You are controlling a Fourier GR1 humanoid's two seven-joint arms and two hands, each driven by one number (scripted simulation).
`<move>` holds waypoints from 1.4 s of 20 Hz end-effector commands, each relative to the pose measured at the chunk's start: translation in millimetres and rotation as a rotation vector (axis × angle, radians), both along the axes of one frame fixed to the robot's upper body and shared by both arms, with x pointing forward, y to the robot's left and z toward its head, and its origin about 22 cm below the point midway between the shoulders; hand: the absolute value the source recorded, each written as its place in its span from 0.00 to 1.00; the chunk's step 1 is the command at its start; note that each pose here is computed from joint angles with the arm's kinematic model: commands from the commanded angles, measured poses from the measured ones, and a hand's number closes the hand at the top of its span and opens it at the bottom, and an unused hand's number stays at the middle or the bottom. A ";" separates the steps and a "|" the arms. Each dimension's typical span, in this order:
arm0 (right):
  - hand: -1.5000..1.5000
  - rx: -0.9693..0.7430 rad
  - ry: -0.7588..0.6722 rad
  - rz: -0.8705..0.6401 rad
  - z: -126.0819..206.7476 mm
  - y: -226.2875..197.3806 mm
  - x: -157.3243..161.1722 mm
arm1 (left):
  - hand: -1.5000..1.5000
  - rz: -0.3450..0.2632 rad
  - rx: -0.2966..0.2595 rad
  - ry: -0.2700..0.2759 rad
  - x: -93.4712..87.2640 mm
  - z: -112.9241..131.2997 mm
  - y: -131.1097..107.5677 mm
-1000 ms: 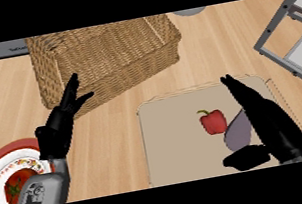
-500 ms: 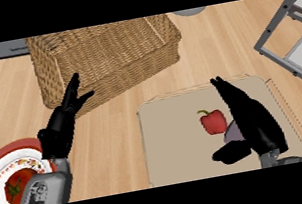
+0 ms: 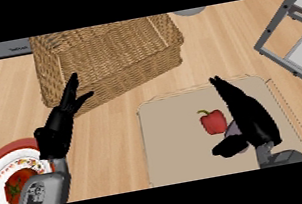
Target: Pick the bell pepper from the tray and place it in the tiered shelf
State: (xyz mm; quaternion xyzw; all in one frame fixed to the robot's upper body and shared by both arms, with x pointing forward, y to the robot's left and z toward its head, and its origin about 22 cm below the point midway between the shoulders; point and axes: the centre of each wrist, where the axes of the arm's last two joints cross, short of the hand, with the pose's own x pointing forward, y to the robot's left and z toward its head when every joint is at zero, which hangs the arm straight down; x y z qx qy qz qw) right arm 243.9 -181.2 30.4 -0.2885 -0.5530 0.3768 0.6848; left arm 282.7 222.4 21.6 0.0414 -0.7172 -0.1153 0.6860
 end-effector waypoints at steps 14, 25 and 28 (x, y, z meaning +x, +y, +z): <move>1.00 -0.118 0.003 0.101 -26.0 10.8 7.9 | 0.50 0.020 0.018 0.014 -5.7 -6.6 3.7; 1.00 -0.223 0.112 0.549 -22.7 -120.1 -74.6 | 0.50 0.063 0.022 0.029 -9.7 -8.1 19.1; 1.00 -0.200 0.050 0.609 5.8 -169.1 -89.7 | 0.50 0.086 0.013 0.057 -20.1 -21.1 18.9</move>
